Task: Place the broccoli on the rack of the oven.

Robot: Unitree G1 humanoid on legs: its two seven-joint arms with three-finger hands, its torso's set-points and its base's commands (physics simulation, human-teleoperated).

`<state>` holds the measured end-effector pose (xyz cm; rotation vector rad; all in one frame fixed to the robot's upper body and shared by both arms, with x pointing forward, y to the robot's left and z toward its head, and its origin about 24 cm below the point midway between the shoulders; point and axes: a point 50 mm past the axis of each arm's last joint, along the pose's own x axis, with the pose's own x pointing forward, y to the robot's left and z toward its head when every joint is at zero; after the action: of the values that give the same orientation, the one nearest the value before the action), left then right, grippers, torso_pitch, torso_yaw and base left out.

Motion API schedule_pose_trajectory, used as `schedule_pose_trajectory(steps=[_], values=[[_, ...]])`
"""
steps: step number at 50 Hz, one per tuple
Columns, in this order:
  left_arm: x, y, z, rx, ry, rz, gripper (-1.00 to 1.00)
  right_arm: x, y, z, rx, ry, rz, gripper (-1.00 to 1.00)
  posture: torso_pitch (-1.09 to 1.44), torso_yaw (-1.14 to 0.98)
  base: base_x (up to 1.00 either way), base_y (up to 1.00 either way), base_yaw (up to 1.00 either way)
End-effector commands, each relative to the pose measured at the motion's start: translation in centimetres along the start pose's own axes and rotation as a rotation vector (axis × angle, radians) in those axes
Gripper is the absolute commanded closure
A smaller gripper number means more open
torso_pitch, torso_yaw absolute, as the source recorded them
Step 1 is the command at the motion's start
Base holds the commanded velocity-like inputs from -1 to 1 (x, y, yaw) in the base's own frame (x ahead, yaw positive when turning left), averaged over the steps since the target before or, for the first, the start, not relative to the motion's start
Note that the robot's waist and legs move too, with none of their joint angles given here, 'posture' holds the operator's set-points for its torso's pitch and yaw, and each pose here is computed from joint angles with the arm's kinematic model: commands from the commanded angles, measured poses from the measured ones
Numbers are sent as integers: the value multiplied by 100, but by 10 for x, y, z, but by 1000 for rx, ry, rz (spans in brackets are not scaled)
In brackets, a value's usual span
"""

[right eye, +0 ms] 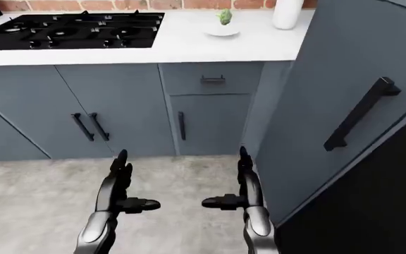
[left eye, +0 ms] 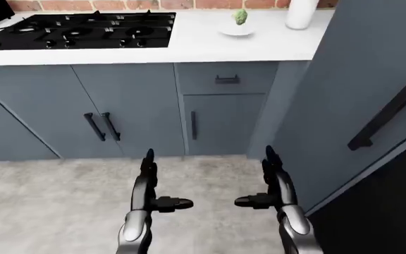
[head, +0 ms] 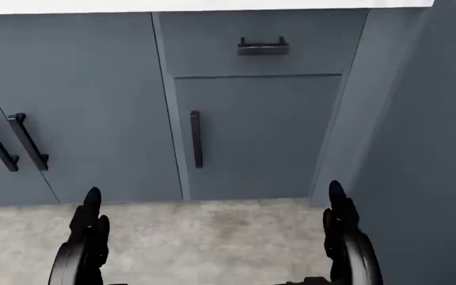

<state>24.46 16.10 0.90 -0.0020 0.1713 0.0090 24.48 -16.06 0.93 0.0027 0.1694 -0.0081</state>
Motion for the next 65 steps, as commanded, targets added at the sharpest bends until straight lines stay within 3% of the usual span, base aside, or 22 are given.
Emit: schedule_pose_trajectory(steps=[1,19,31,39,40,52,65], values=[[4,-1,32,-3,-174,-12,-100,4,1,32,-9,-163,11,-100,0,0,0,0,0],[5,0,32,0,-171,-9,-100,6,1,32,-16,-165,7,-100,0,0,0,0,0],[25,10,63,-10,-190,24,-100,21,2,65,-54,-191,-12,-100,0,0,0,0,0],[39,14,106,-14,-222,23,-100,34,2,109,-66,-202,-14,-100,0,0,0,0,0],[41,15,110,-15,-227,23,-100,33,4,116,-67,-224,20,-100,0,0,0,0,0],[54,13,168,1,-245,2,-100,38,7,173,-82,-242,17,-100,0,0,0,0,0],[60,16,222,-5,-301,-1,-100,41,5,214,-79,-286,31,-100,0,0,0,0,0]])
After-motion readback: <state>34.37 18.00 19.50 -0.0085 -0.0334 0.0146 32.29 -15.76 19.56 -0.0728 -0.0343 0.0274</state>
